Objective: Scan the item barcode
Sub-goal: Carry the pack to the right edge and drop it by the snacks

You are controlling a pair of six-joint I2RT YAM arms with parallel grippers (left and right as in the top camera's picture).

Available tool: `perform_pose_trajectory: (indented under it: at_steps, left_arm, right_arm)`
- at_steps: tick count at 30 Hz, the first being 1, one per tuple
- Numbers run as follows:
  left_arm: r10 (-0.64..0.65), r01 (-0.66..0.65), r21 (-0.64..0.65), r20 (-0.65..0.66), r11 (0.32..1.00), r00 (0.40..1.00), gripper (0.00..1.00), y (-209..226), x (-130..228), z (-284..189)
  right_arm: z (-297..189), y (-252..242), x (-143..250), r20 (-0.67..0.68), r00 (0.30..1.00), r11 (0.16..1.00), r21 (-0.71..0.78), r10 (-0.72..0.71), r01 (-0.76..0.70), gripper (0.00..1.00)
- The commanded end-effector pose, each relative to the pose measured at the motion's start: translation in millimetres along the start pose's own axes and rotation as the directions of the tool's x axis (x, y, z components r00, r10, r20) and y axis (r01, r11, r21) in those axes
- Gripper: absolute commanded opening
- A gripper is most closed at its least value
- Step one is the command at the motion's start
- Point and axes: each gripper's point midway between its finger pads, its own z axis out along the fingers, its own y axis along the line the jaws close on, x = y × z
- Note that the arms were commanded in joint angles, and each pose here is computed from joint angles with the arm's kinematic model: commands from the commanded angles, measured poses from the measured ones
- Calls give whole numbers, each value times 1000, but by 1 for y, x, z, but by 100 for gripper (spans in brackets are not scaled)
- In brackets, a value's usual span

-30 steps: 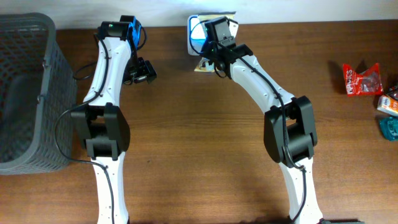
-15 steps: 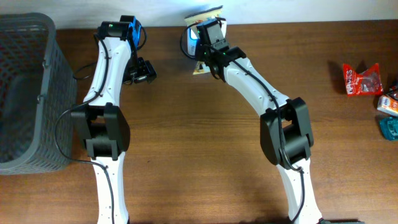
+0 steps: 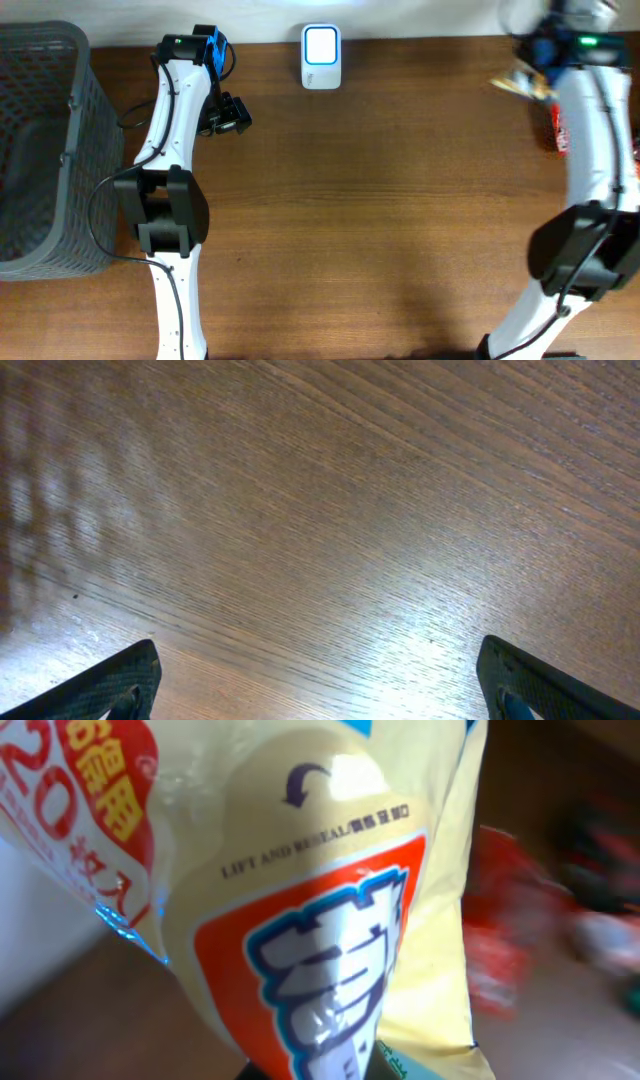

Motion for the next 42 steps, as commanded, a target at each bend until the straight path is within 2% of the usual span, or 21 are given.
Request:
perform_pose_trajectory:
  at_steps: [1, 4, 8, 9, 10, 11, 13, 14, 20, 24, 25, 29, 30, 33, 37, 42]
  left_arm:
    - [-17, 17, 11, 12, 1000, 1000, 99, 1, -1, -8]
    - [-17, 17, 11, 12, 1000, 1000, 99, 1, -1, -8]
    - [-17, 17, 11, 12, 1000, 1000, 99, 1, -1, -8]
    - [-17, 17, 11, 12, 1000, 1000, 99, 1, -1, -8]
    - [-17, 17, 11, 12, 1000, 1000, 99, 1, -1, -8]
    - [-17, 17, 11, 13, 1000, 1000, 99, 1, -1, -8]
    - [-16, 16, 11, 12, 1000, 1000, 99, 1, 0, -8]
    - [-15, 15, 11, 12, 1000, 1000, 99, 0, 0, -8]
    - [-17, 17, 11, 12, 1000, 1000, 99, 1, -1, -8]
    - [-16, 16, 11, 13, 1000, 1000, 99, 1, -1, -8]
    - [-15, 15, 11, 12, 1000, 1000, 99, 1, 0, -8]
    - [-15, 15, 11, 12, 1000, 1000, 99, 1, 0, -8]
    - [-15, 15, 11, 12, 1000, 1000, 99, 1, 0, -8]
    - [-16, 16, 11, 13, 1000, 1000, 99, 1, -1, -8]
    - [-15, 15, 11, 12, 1000, 1000, 99, 1, 0, -8]
    - [-15, 15, 11, 12, 1000, 1000, 99, 1, 0, -8]
  right_arm:
    - [27, -73, -4, -57, 994, 986, 141, 92, -84, 4]
    - [47, -125, 0, -105, 982, 965, 228, 155, -128, 4]
    - [72, -162, 10, -147, 966, 944, 285, 212, -164, 7]
    - [78, -171, 12, -153, 962, 939, 298, 225, -172, 18]
    - [83, -178, 14, -157, 959, 934, 308, 235, -179, 35]
    - [86, -183, 14, -156, 957, 931, 315, 244, -186, 42]
    - [88, -191, 11, -152, 958, 929, 320, 242, -184, 47]
    - [87, -197, 9, -148, 960, 929, 323, 239, -182, 53]
    - [41, -208, -9, -107, 959, 923, 316, 264, -219, 60]
    - [-15, -197, -22, -66, 963, 937, 255, 262, -237, 91]
    - [-38, -187, -22, -72, 963, 948, 207, 260, -241, 96]
    - [-102, -167, -4, -122, 962, 966, 123, 242, -228, 97]
    - [-113, -165, 1, -128, 963, 968, 121, 235, -220, 100]
    - [-157, -149, 21, -139, 973, 982, 81, 182, -172, 99]
    - [-202, -114, 51, -94, 996, 999, -48, 10, -14, 99]
    - [-242, -75, 110, -36, 984, 960, -228, -175, 162, 98]
